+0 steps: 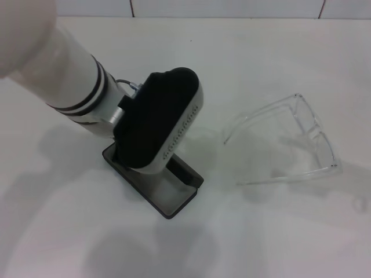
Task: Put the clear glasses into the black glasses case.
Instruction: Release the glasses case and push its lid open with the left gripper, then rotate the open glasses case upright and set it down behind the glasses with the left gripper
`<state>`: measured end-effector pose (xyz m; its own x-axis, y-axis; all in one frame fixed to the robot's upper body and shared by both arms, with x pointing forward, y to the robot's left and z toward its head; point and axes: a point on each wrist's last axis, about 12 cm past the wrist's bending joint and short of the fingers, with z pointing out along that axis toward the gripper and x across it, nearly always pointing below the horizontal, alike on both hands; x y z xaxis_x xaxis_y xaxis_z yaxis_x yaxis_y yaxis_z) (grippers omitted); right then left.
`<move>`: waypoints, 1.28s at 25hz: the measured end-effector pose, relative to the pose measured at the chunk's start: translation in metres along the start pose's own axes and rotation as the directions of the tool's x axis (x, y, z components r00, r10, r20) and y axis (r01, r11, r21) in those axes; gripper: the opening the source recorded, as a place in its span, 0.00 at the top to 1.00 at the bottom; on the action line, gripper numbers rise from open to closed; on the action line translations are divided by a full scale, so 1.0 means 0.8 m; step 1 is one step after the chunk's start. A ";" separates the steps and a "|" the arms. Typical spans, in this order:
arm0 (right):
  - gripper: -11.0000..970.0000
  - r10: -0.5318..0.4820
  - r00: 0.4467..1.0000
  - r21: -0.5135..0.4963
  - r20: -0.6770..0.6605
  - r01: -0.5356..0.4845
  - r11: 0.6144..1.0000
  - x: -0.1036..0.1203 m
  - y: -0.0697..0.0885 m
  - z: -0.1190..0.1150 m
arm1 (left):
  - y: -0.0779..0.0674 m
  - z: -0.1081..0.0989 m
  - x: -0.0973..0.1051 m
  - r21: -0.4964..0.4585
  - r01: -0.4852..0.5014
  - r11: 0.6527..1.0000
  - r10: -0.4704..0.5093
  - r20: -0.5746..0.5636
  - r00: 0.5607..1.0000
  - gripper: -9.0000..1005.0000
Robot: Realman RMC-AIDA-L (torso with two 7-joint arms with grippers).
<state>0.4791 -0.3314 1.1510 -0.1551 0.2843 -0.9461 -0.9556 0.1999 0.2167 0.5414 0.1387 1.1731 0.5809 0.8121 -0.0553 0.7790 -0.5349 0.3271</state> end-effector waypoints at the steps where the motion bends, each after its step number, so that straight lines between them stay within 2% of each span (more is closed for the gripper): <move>1: 0.10 0.000 1.000 0.000 0.001 0.000 1.000 0.000 0.000 0.000 | 0.000 0.000 -0.002 0.002 0.000 1.000 0.000 -0.002 1.000 0.46; 8: 0.10 -0.011 1.000 0.011 0.017 0.011 1.000 -0.002 0.005 -0.008 | 0.008 0.003 -0.019 0.016 -0.009 1.000 0.009 -0.041 0.999 0.46; 11: 0.10 -0.014 1.000 0.010 0.020 0.014 1.000 -0.003 0.005 -0.008 | 0.008 0.004 -0.020 0.017 -0.003 1.000 0.004 -0.050 0.999 0.69; 16: 0.10 -0.013 1.000 0.013 0.021 0.013 1.000 -0.003 0.006 -0.010 | 0.009 0.002 -0.020 0.007 0.037 0.999 -0.037 -0.043 0.998 0.75; 20: 0.10 -0.013 1.000 0.021 0.021 0.013 1.000 -0.002 0.008 -0.013 | 0.016 -0.001 -0.022 -0.043 0.104 0.994 -0.105 -0.033 0.994 0.78; 24: 0.10 -0.018 0.999 0.030 0.028 0.017 0.999 -0.003 0.010 -0.018 | 0.024 -0.008 -0.025 -0.107 0.196 0.975 -0.199 -0.014 0.980 0.79; 28: 0.10 -0.033 0.998 0.037 0.050 0.031 0.999 -0.005 0.016 -0.026 | 0.033 -0.016 -0.029 -0.174 0.291 0.941 -0.291 0.025 0.956 0.79; 32: 0.10 -0.035 0.998 0.048 0.059 0.032 0.998 -0.005 0.020 -0.032 | 0.038 -0.012 -0.032 -0.219 0.361 0.906 -0.362 0.038 0.931 0.79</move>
<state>0.4582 -0.3533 1.1520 -0.1064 0.3322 -0.9372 -0.9469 0.2538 0.1975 0.5475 0.1038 1.1935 0.2677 0.9413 -0.2056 0.8641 -0.1401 0.4834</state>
